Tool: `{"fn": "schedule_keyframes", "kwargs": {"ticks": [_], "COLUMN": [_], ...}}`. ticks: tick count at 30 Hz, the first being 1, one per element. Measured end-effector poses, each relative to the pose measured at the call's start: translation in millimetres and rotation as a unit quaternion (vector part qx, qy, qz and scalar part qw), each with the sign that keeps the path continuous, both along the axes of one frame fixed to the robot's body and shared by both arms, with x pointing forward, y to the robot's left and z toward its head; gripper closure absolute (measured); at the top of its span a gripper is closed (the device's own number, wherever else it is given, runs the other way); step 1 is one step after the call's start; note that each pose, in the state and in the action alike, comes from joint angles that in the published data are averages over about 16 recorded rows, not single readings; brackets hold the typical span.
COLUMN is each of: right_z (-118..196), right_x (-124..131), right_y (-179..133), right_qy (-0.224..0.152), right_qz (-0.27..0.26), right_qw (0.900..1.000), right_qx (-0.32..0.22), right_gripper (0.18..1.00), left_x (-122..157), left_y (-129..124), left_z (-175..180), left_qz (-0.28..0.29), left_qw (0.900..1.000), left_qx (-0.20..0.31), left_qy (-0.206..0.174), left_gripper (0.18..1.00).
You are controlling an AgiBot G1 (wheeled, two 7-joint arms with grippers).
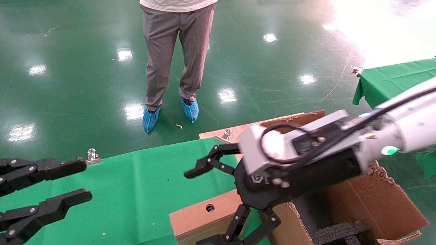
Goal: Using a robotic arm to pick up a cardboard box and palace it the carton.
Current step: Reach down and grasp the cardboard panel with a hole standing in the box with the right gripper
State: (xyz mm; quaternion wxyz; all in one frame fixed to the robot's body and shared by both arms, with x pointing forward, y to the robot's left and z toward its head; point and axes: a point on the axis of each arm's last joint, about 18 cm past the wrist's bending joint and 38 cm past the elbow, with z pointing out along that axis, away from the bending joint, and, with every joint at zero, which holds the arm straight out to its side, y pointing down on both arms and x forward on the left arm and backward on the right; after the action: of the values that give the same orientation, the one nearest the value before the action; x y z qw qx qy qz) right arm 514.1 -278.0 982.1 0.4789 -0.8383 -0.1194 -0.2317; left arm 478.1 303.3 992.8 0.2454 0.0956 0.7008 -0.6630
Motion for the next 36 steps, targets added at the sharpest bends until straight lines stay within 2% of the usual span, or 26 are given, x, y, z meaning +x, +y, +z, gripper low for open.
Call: {"fn": "schedule_keyframes", "kwargs": {"ticks": [7, 13, 25, 36], "right_z": [-7, -15, -25, -35], "right_x": [29, 50, 81, 99], "right_y": [10, 18, 36, 53], "right_qy": [0.011, 0.014, 0.004, -0.009], "right_qz": [-0.020, -0.024, -0.009, 0.013], "right_qw": [0.997, 0.990, 0.970, 0.948], "right_qx": [-0.079, -0.139, -0.243, -0.317], "right_gripper": [0.179, 0.179, 0.179, 0.179], "left_x": [0, 0, 0, 0], "left_y": [0, 0, 0, 0], "left_z": [0, 0, 0, 0], "left_qz": [0.000, 0.000, 0.000, 0.000], "left_qw": [1.0000, 1.0000, 1.0000, 1.0000], "left_qx": [0.000, 0.000, 0.000, 0.000], "left_qy": [0.000, 0.000, 0.000, 0.000], "left_gripper": [0.832, 0.917, 0.989, 0.993]}}
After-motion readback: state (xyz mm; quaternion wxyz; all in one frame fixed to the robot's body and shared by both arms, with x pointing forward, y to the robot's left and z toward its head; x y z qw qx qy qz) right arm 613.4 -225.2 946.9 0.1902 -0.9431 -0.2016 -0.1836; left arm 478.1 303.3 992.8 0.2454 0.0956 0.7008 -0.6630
